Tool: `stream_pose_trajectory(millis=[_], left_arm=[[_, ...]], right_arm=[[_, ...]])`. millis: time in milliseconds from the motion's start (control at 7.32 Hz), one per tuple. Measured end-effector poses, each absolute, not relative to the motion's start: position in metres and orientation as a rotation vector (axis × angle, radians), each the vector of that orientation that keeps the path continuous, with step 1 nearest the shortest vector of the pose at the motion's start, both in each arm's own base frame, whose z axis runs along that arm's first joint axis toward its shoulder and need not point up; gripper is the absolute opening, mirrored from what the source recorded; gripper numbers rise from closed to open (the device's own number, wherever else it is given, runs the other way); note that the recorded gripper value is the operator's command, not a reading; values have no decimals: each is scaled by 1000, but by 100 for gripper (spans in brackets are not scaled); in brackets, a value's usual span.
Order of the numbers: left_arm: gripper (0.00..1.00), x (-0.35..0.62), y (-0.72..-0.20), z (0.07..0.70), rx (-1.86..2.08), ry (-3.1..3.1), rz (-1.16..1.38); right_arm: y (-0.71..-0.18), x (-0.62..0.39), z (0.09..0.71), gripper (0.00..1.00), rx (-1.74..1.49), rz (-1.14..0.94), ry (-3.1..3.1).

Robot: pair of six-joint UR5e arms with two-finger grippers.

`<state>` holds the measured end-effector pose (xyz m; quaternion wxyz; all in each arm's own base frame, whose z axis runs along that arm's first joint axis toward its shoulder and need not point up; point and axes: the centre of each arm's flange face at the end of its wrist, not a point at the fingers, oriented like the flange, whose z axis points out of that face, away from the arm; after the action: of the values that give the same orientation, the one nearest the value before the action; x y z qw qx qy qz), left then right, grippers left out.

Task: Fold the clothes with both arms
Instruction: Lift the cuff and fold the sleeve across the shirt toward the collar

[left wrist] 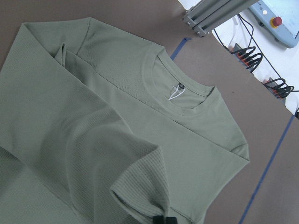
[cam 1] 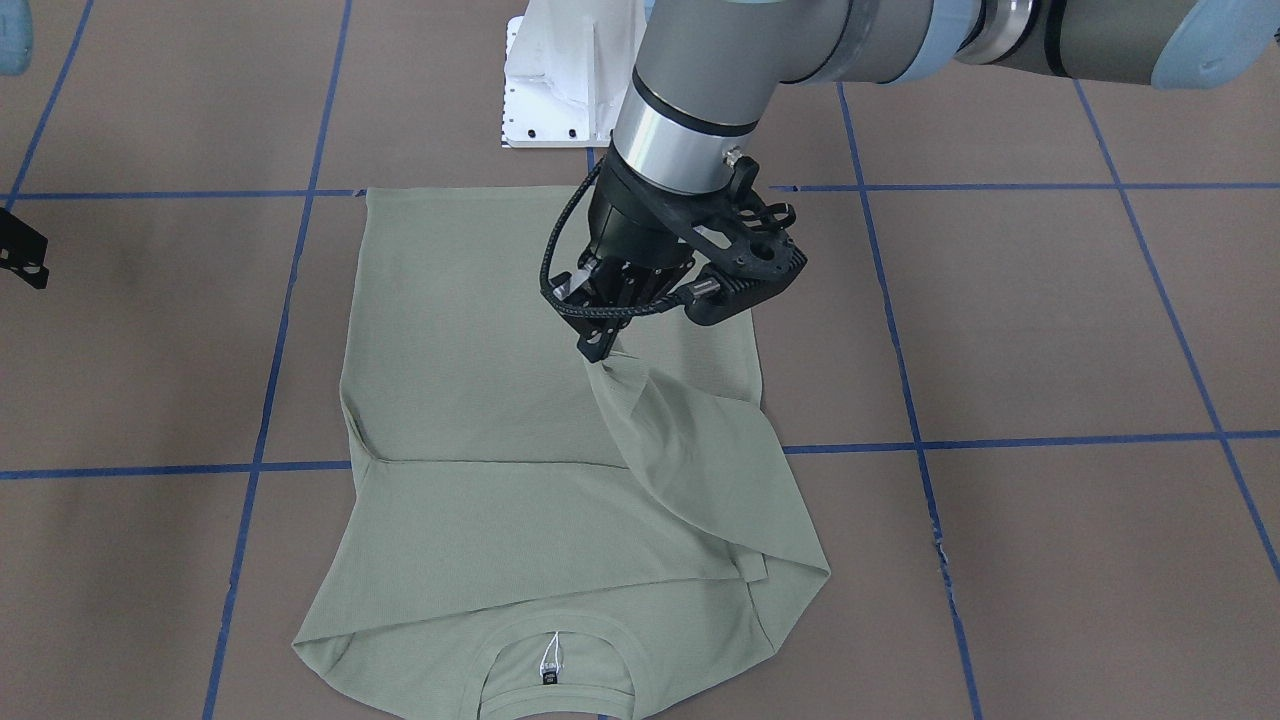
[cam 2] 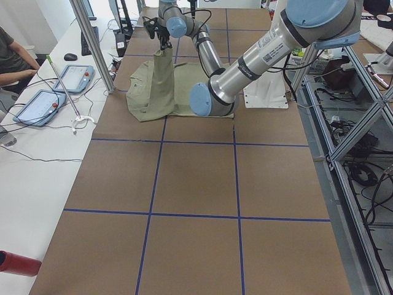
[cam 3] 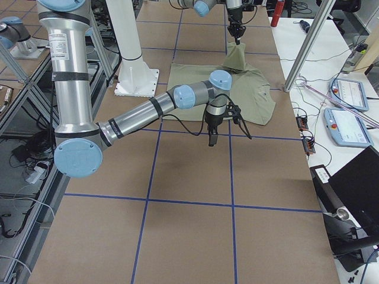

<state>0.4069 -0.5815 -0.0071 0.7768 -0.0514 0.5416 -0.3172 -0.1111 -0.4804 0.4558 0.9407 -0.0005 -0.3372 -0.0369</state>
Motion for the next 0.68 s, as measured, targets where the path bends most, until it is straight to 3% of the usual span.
stream_pose_trajectory(millis=[273, 683], left_arm=[[0, 426, -590, -44, -168, 1244, -737], [0, 511, -581, -45, -213, 1269, -740]], right_arm=[[-481, -110, 459, 100, -5, -74, -687], [-484, -110, 466, 100, -16, -68, -681]])
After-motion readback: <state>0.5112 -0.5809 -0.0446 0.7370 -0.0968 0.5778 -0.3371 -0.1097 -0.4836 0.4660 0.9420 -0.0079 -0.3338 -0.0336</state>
